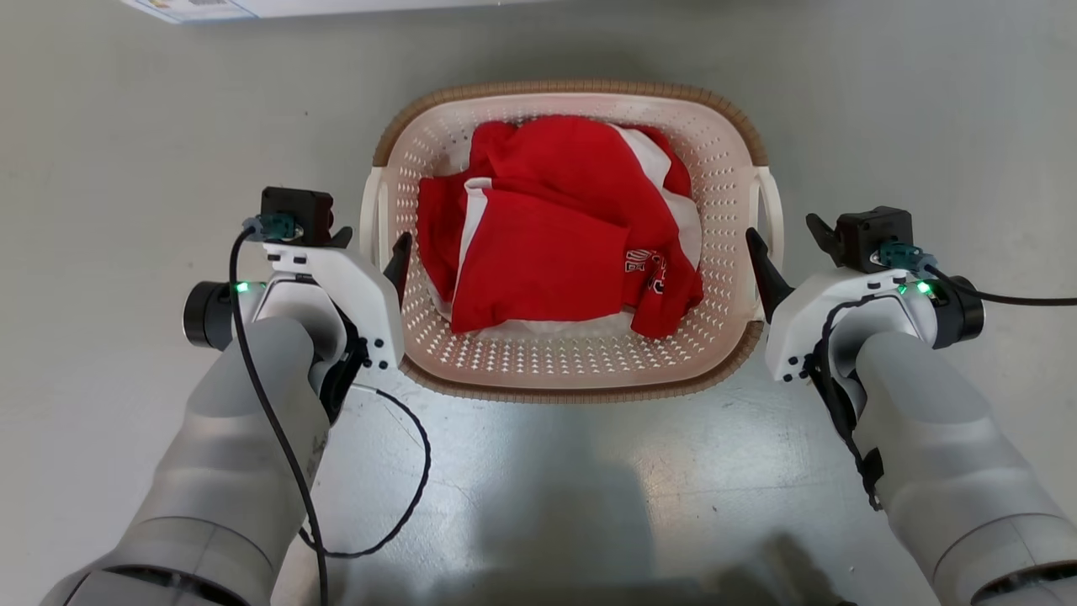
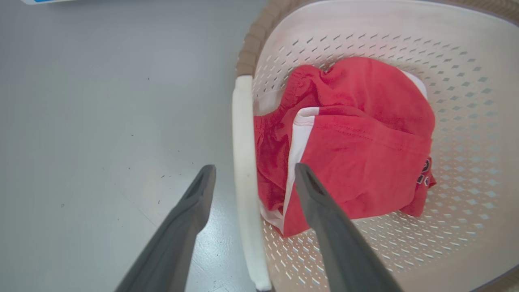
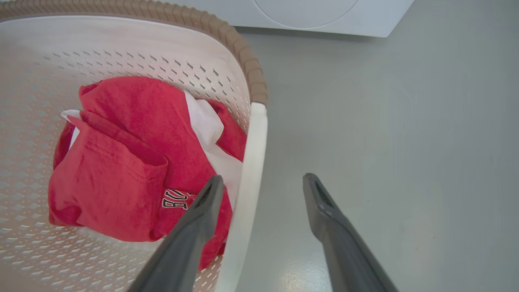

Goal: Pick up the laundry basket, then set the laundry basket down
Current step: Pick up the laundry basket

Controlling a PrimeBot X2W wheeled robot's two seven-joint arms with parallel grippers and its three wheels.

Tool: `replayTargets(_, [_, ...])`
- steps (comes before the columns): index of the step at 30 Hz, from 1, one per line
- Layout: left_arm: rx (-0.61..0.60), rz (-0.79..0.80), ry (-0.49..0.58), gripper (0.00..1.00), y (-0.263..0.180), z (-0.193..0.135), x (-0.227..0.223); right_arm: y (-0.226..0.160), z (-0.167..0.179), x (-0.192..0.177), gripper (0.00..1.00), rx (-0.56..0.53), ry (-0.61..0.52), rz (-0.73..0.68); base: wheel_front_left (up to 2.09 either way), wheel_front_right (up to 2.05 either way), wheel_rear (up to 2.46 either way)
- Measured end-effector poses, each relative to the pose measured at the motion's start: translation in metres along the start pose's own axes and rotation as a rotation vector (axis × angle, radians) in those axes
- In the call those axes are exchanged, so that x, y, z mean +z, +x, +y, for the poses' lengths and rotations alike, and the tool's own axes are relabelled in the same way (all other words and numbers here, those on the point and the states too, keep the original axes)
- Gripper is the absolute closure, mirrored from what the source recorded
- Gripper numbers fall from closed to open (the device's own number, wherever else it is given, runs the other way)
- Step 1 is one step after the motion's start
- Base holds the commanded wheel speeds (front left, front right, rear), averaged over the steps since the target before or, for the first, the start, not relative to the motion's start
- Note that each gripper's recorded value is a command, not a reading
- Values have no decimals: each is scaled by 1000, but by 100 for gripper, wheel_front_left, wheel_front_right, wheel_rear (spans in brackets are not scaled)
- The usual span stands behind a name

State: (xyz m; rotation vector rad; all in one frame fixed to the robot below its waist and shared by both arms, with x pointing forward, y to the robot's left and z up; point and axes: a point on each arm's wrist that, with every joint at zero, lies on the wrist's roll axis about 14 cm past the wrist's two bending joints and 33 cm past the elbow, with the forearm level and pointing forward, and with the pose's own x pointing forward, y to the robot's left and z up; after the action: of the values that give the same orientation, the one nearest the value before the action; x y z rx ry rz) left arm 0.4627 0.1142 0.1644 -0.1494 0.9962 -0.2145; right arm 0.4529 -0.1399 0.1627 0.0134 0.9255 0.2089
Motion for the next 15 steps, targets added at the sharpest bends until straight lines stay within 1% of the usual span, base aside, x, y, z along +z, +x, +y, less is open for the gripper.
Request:
replayTargets(4, [3,14,-7,0,4,2,-4,5,0,-3,0,2,9,11,0,0,0])
replayTargets(11, [5,62,20,0,8,6,-11,12,3,-8,0,4,62,59,0,0,0])
replayTargets(15, [1,70,29,0,11,5,-7,17,3,-6,0,3,80,79,0,0,0])
